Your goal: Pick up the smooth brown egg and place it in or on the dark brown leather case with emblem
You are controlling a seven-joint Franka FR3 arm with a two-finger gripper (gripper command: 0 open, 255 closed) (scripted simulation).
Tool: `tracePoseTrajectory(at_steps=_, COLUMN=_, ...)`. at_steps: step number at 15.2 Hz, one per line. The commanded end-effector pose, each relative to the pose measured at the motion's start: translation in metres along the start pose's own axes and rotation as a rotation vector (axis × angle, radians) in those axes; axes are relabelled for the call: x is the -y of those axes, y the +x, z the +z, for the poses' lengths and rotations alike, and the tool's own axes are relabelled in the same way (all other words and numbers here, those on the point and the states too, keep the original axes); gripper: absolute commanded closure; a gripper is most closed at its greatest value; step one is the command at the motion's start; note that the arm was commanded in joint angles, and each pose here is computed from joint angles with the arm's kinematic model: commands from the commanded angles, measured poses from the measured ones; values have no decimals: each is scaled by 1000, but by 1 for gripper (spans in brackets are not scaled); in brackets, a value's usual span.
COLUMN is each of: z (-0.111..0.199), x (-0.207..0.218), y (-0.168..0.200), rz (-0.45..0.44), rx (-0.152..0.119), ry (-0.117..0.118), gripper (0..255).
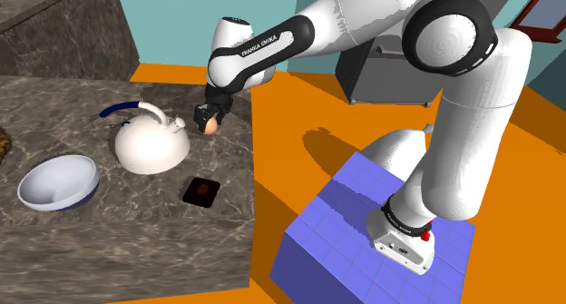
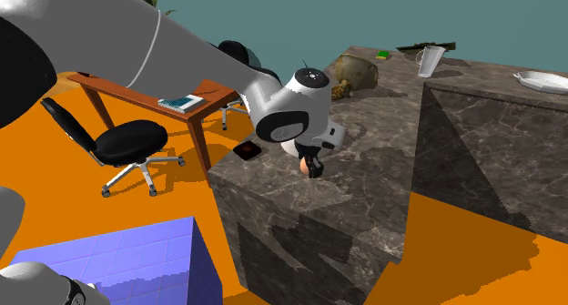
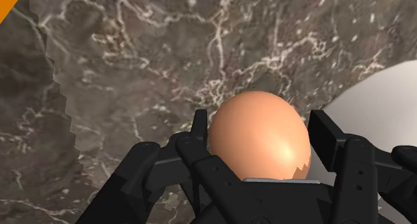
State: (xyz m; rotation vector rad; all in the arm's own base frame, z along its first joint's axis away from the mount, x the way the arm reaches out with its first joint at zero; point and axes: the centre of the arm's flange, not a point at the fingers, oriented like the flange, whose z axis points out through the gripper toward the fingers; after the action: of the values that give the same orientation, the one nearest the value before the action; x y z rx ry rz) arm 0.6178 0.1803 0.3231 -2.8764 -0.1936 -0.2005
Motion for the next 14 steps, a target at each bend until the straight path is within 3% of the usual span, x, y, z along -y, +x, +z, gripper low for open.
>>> tracePoseTrajectory(at_steps=1, z=0, x=0, y=0, rz=0, rx=1, ry=0, gripper=255)
tracePoseTrajectory(at_steps=8, z=0, x=0, y=0, rz=0, rx=1, ry=0, gripper=255)
tracePoseTrajectory(at_steps=14, z=-30, x=8, y=5, rz=0, rx=1, ry=0, gripper=255)
